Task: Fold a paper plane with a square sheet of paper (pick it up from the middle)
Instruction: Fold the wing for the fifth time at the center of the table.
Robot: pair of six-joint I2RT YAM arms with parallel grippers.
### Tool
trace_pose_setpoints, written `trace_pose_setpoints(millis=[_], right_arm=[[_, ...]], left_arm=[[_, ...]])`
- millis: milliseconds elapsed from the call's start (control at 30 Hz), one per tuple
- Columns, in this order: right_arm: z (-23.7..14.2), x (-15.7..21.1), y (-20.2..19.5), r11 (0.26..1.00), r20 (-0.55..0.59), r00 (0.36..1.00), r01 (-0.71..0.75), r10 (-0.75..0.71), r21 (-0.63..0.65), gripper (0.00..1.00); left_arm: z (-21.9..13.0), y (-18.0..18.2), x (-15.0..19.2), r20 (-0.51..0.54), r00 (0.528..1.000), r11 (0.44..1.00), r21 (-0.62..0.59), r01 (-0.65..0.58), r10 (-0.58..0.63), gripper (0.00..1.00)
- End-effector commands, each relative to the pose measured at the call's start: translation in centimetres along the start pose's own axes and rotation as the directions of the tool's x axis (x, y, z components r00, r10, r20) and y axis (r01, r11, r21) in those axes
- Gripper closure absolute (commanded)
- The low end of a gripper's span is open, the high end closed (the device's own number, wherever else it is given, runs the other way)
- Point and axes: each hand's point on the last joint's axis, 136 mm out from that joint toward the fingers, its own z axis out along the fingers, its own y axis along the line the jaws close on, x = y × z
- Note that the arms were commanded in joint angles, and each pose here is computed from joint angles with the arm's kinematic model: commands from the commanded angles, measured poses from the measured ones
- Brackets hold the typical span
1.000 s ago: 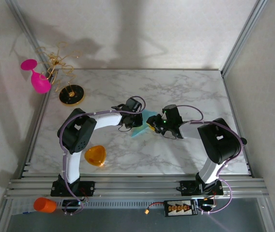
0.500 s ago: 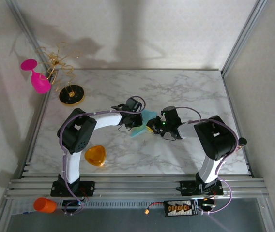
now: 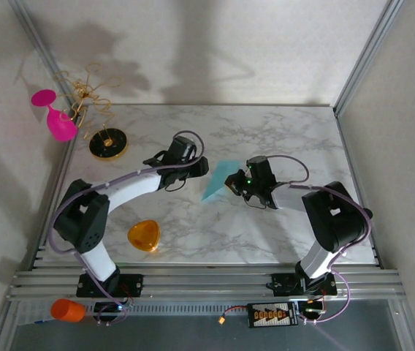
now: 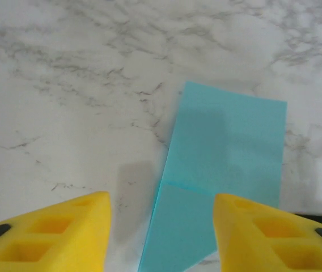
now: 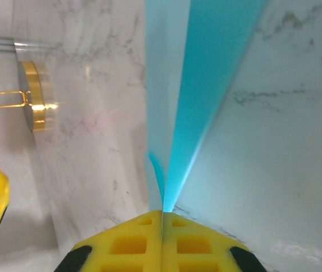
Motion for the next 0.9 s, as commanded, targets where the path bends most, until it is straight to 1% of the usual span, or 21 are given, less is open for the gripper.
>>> trace_pose_setpoints(millis=[0, 67, 133, 200, 333, 400, 467, 567, 633, 767, 867], right_arm=[[-1.0, -1.3, 0.5, 0.999, 0.059, 0.998, -0.018, 0.016, 0.029, 1.0], [-1.5, -1.8, 0.3, 0.998, 0.071, 0.996, -0.053, 0.05, 0.045, 1.0], [-1.7, -2.0, 0.1, 0.996, 0.074, 0.994, -0.078, 0.074, 0.052, 1.0], [-1.8, -2.3, -0.1, 0.993, 0.07, 0.993, -0.096, 0.092, 0.063, 1.0], [-1.6, -2.4, -0.1, 0.99, 0.051, 0.992, -0.116, 0.112, 0.079, 1.0], [-1.5, -2.4, -0.2, 0.989, 0.043, 0.992, -0.125, 0.122, 0.084, 1.0], [-1.5, -2.4, -0.2, 0.988, 0.036, 0.991, -0.134, 0.131, 0.082, 1.0], [-1.5, -2.3, 0.1, 0.988, 0.023, 0.991, -0.136, 0.134, 0.075, 1.0], [-1.5, -2.3, 0.1, 0.988, 0.014, 0.991, -0.137, 0.137, 0.076, 1.0], [-1.5, -2.0, 0.1, 0.988, -0.004, 0.991, -0.133, 0.134, 0.079, 1.0], [-1.4, -1.6, 0.0, 0.988, -0.026, 0.99, -0.135, 0.137, 0.076, 1.0]], left_arm=[[-0.5, -0.9, 0.1, 0.079, 0.989, 0.989, 0.066, -0.129, 0.123, 0.39], [-0.8, -2.0, 0.9, 0.113, 0.977, 0.974, 0.116, -0.196, 0.183, 0.29], [-1.0, -3.0, 1.9, 0.142, 0.961, 0.953, 0.156, -0.26, 0.239, 0.22], [-1.1, -3.9, 2.9, 0.164, 0.941, 0.926, 0.191, -0.325, 0.297, 0.21], [-0.7, -4.7, 4.9, 0.211, 0.887, 0.867, 0.211, -0.451, 0.41, 0.21], [-0.5, -5.0, 5.8, 0.225, 0.849, 0.829, 0.203, -0.52, 0.477, 0.21], [-0.2, -5.3, 6.8, 0.237, 0.8, 0.78, 0.196, -0.595, 0.551, 0.22], [0.6, -5.3, 7.4, 0.241, 0.747, 0.735, 0.158, -0.66, 0.619, 0.25], [1.3, -5.2, 7.6, 0.225, 0.726, 0.714, 0.146, -0.684, 0.65, 0.29], [2.7, -5.7, 8.5, 0.211, 0.689, 0.668, 0.167, -0.725, 0.694, 0.36], [3.6, -5.6, 8.8, 0.211, 0.659, 0.644, 0.145, -0.751, 0.722, 0.41]])
